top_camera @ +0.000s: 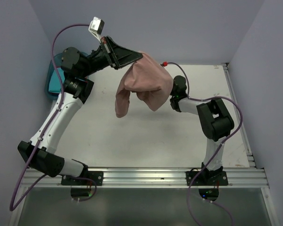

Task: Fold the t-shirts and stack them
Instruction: Flatten out the tshirt

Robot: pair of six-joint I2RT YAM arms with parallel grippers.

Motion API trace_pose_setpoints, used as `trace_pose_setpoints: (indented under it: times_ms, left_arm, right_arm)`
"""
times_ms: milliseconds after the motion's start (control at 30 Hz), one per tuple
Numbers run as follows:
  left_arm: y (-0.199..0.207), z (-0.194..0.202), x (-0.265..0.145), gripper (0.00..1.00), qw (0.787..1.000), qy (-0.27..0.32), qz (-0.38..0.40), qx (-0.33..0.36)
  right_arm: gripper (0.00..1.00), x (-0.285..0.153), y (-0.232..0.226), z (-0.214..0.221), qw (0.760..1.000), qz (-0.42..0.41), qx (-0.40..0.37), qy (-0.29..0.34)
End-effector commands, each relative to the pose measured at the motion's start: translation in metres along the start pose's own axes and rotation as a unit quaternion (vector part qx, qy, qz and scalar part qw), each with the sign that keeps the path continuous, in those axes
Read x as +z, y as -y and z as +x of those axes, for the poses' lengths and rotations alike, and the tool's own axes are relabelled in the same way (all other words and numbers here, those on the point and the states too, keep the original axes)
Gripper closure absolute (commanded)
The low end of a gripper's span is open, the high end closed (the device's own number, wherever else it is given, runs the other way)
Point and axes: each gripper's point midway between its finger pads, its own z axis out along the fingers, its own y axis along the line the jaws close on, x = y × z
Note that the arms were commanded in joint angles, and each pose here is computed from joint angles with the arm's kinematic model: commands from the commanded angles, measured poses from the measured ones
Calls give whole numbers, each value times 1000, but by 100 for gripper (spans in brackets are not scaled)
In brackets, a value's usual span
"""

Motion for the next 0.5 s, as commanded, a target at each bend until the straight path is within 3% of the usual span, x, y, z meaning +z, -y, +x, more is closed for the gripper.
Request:
trace_pose_setpoints:
  times_ms: [0, 33, 133, 167, 267, 467]
  left_arm:
    - [27, -2, 2, 100, 999, 11, 40, 21]
    - [26, -1, 2, 100, 999, 10, 39, 19]
    - [22, 1, 2, 100, 999, 9, 35, 14]
    - [24, 2, 1, 100, 999, 9, 36, 15]
    - [22, 6, -2, 100, 999, 7, 35, 11]
    - [-22, 9, -3, 100, 999, -5, -23, 26]
  right_arm:
    - [16, 10, -19, -12, 998, -29, -51, 11]
    - [16, 10, -20, -12, 998, -31, -53, 11]
    - [37, 9, -24, -12, 998, -32, -55, 14]
    - [61, 8, -23, -12, 998, -30, -56, 15]
    - [100, 5, -21, -8, 998, -22, -62, 16]
    - [100, -8, -34, 10, 996, -6, -92, -1]
